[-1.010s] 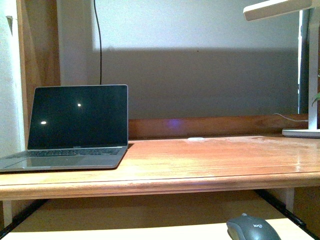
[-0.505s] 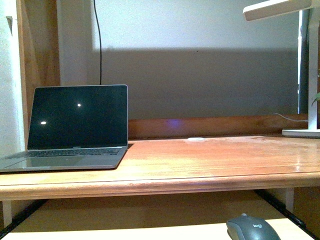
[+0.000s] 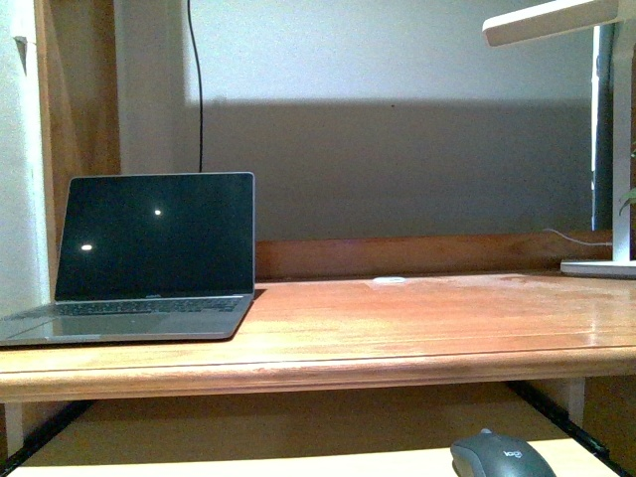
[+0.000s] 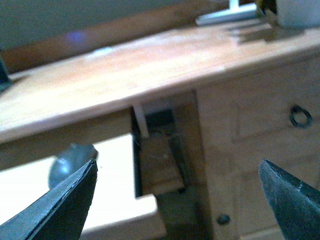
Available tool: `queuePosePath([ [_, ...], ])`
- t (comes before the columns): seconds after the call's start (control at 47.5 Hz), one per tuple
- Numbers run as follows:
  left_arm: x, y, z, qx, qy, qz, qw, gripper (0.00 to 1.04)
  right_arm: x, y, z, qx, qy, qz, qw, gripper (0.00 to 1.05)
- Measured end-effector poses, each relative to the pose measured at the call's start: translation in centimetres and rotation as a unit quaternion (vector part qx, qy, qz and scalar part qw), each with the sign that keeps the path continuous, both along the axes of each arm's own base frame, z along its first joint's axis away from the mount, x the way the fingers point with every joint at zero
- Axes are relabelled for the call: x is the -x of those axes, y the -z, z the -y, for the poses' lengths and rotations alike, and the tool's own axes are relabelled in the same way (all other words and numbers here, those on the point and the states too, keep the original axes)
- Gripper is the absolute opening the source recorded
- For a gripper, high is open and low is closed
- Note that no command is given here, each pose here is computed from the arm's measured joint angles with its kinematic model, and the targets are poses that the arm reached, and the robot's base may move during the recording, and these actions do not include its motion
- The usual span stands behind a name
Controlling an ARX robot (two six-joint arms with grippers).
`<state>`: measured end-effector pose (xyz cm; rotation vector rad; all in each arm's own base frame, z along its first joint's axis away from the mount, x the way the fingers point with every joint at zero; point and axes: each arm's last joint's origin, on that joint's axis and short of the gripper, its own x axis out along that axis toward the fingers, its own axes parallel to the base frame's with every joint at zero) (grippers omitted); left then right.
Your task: Place mouse
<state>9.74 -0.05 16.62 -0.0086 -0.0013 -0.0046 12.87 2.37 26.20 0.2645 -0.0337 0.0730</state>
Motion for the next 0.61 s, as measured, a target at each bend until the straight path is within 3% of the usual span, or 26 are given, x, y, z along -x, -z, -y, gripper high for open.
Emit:
queuePosePath([
  [0.042, 0.0, 0.0, 0.0, -0.001, 0.0, 0.0, 1.0, 0.99, -0.6, -0.6, -0.7, -0.003, -0.016, 0.006, 1.0, 0.97],
  [0.316, 0.0, 0.0, 0.0, -0.001, 0.0, 0.0, 1.0, 0.97, -5.3, -0.9, -7.5, 0.034, -0.161, -0.036, 0.986, 0.97],
  [0.61, 0.0, 0.0, 0.0, -0.001, 0.0, 0.0, 1.0, 0.97, -9.4, 1.5, -12.2, 0.156, -0.177, -0.171, 0.956, 0.97],
])
